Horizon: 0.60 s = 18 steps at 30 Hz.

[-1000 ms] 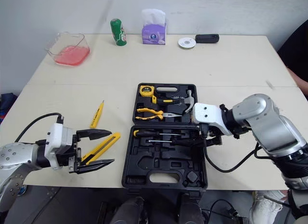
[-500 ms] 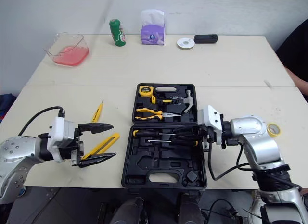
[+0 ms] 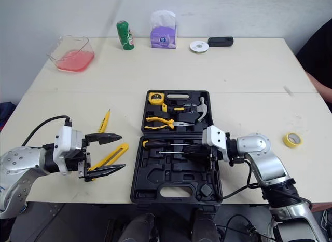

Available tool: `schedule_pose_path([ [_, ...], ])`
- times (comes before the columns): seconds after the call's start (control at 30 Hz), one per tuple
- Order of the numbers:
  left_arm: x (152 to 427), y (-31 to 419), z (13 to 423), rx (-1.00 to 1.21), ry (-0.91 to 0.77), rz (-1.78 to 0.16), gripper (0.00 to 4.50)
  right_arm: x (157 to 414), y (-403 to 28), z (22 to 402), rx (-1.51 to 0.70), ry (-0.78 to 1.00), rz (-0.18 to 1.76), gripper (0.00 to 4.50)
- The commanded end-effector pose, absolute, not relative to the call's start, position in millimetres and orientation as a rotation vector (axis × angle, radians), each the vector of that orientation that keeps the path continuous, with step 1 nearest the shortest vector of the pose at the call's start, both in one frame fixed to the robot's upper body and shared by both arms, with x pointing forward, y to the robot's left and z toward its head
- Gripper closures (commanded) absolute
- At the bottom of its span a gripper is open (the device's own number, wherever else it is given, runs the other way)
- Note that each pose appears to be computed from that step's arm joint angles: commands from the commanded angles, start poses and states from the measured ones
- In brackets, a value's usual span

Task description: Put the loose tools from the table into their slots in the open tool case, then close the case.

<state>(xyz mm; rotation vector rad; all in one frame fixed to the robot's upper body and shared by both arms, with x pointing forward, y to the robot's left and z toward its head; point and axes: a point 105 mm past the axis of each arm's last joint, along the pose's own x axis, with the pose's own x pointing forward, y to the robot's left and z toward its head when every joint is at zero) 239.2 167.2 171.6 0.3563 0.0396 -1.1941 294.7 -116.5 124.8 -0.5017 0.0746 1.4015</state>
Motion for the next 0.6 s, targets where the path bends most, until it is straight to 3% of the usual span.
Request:
schedule_pose_path([
  [0.03,235,163,180,0.387,0.005,-1.202,0.00,301,-121,117,-0.572,0.105,1.397,4.43],
  [0.6,235,164,181,0.393,0.015,-1.178,0.00,295,-118,70,-0.597,0.360,1.391,4.43],
])
